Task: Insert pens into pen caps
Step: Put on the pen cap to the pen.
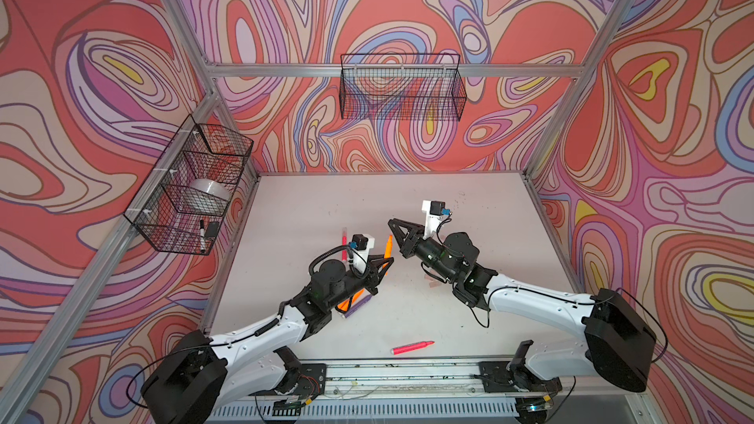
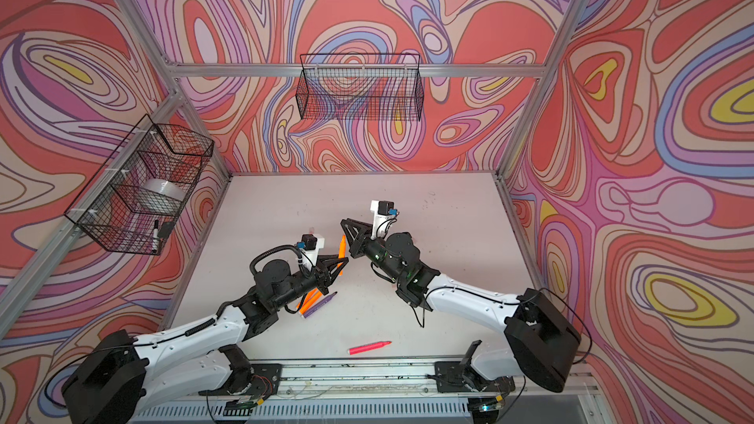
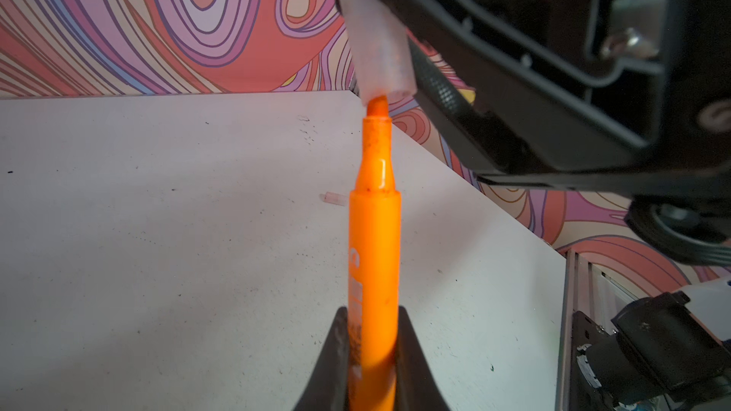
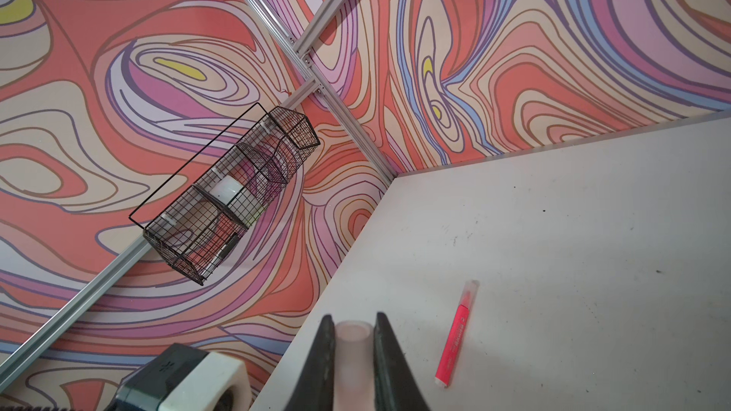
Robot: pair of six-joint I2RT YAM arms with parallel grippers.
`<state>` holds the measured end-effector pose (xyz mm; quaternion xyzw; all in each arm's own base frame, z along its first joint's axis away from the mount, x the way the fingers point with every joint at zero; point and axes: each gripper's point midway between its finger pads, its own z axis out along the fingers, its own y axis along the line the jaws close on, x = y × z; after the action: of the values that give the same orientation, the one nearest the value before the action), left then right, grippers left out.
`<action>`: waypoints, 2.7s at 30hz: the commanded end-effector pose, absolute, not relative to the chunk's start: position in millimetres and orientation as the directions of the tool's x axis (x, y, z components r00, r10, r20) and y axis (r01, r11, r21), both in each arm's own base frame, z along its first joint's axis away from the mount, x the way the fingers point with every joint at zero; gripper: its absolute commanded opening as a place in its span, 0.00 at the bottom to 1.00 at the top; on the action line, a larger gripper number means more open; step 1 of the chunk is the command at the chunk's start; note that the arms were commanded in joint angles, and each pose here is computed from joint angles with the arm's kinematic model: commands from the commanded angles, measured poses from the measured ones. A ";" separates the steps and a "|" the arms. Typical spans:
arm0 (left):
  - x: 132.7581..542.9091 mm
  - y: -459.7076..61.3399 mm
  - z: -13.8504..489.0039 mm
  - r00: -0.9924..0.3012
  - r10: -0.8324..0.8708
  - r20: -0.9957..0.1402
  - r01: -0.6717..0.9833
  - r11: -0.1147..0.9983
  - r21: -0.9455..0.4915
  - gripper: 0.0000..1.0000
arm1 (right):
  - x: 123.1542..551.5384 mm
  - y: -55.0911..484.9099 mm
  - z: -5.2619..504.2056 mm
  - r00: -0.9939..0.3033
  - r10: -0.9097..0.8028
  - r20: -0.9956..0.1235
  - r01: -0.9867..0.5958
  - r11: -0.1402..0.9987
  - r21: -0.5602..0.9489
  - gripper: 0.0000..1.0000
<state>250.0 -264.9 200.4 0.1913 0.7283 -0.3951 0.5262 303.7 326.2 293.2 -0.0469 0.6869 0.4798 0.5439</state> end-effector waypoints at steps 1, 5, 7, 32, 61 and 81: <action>253.4 -265.9 223.9 -0.327 -0.195 -0.925 0.705 0.602 -0.376 0.00 | 294.8 331.7 290.3 -0.423 0.445 -0.790 -0.609 0.506 0.611 0.00; 253.6 -266.3 227.8 -0.323 -0.205 -0.924 0.707 0.597 -0.379 0.00 | 291.5 335.9 279.7 -0.430 0.433 -0.792 -0.617 0.499 0.608 0.00; 255.1 -266.0 229.1 -0.321 -0.210 -0.924 0.703 0.600 -0.381 0.00 | 289.2 336.6 276.2 -0.431 0.432 -0.792 -0.625 0.490 0.608 0.00; 250.5 -266.4 256.9 -0.360 -0.275 -0.891 0.756 0.474 -0.452 0.00 | 283.1 336.4 262.3 -0.390 0.288 -0.875 -0.664 0.570 0.484 0.00; 237.3 -249.9 256.0 -0.267 -0.232 -0.935 0.777 0.523 -0.352 0.00 | 267.2 330.2 290.0 -0.376 0.219 -0.900 -0.704 0.564 0.431 0.59; 244.2 -250.2 229.4 -0.207 -0.122 -0.971 0.775 0.585 -0.239 0.00 | 289.4 357.4 333.9 -0.419 0.215 -0.882 -0.684 0.565 0.462 0.45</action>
<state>243.1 -251.9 226.6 0.2325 0.6848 -0.4008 0.5624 285.0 356.4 344.8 -0.1693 0.6998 0.4525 0.5262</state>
